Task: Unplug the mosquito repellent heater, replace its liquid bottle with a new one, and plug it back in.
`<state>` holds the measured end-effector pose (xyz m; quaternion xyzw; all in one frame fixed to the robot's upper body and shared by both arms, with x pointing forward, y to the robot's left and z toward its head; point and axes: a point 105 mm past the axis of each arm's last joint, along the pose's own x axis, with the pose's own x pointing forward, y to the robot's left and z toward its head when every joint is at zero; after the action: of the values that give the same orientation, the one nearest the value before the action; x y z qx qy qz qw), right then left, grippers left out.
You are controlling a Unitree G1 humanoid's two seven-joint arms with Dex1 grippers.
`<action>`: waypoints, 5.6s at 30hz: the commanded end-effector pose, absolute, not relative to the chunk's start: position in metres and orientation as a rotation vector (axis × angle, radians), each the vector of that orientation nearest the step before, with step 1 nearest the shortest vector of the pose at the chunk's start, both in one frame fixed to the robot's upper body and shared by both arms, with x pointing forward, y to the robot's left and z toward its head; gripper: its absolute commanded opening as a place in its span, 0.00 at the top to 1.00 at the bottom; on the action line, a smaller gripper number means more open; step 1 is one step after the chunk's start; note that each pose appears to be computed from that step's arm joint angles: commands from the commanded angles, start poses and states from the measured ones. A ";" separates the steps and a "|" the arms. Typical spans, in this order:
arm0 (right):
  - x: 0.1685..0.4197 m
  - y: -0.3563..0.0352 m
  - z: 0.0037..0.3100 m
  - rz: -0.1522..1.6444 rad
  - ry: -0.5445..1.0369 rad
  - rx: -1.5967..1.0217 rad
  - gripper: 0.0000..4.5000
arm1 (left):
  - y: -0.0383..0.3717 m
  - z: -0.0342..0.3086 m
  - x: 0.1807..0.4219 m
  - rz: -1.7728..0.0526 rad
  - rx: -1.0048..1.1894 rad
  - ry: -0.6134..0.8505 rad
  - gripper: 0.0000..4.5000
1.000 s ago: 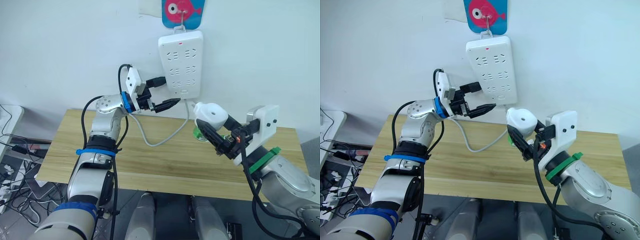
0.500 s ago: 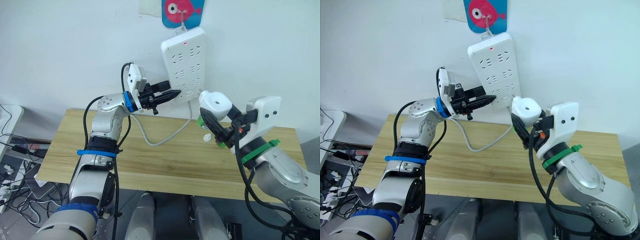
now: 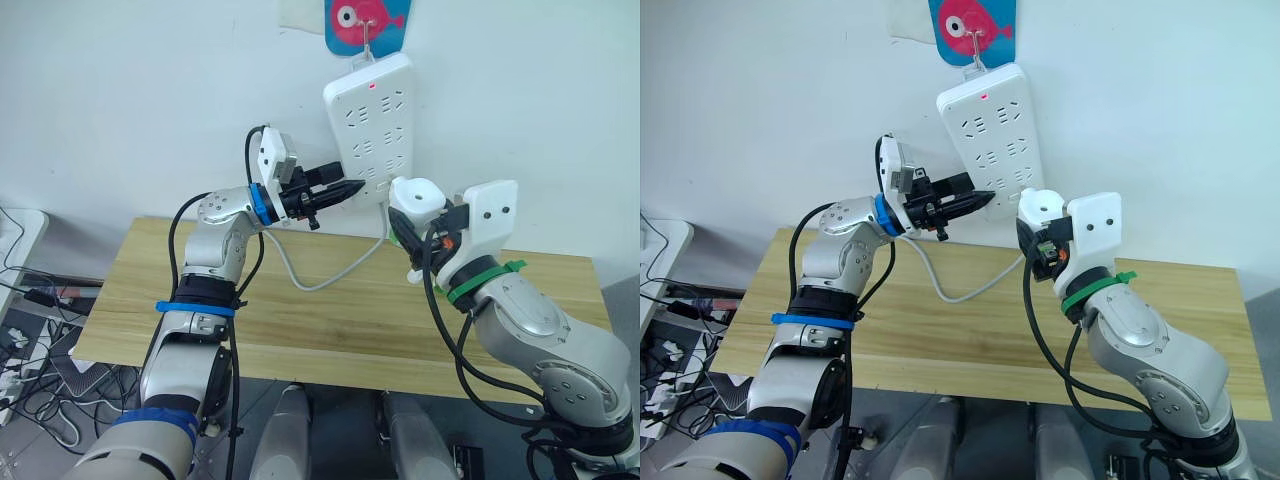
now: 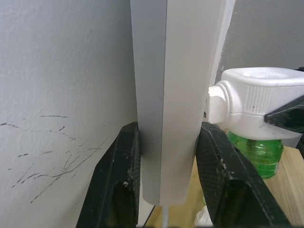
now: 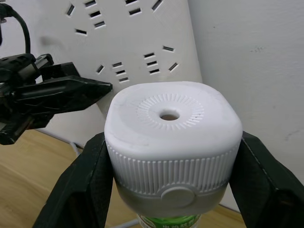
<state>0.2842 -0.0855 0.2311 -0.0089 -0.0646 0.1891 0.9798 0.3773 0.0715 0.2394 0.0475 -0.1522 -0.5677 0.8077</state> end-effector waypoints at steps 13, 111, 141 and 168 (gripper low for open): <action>0.276 -0.086 0.259 0.374 -0.245 -0.026 0.35 | 0.071 0.248 0.373 -1.201 0.134 -0.379 0.71; 0.312 -0.060 0.259 0.363 -0.209 -0.099 0.35 | 0.069 0.249 0.371 -1.204 0.149 -0.392 0.71; 0.310 -0.056 0.260 0.393 -0.215 -0.081 0.03 | 0.074 0.246 0.373 -1.180 0.159 -0.383 0.71; 0.240 -0.109 0.231 0.611 -0.127 -0.134 0.00 | 0.107 0.228 0.387 -1.094 0.195 -0.298 0.36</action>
<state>0.2501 -0.1133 0.2233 -0.0582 -0.0359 0.2820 0.9570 0.3871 0.0938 0.2232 0.0789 -0.1349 -0.5311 0.8328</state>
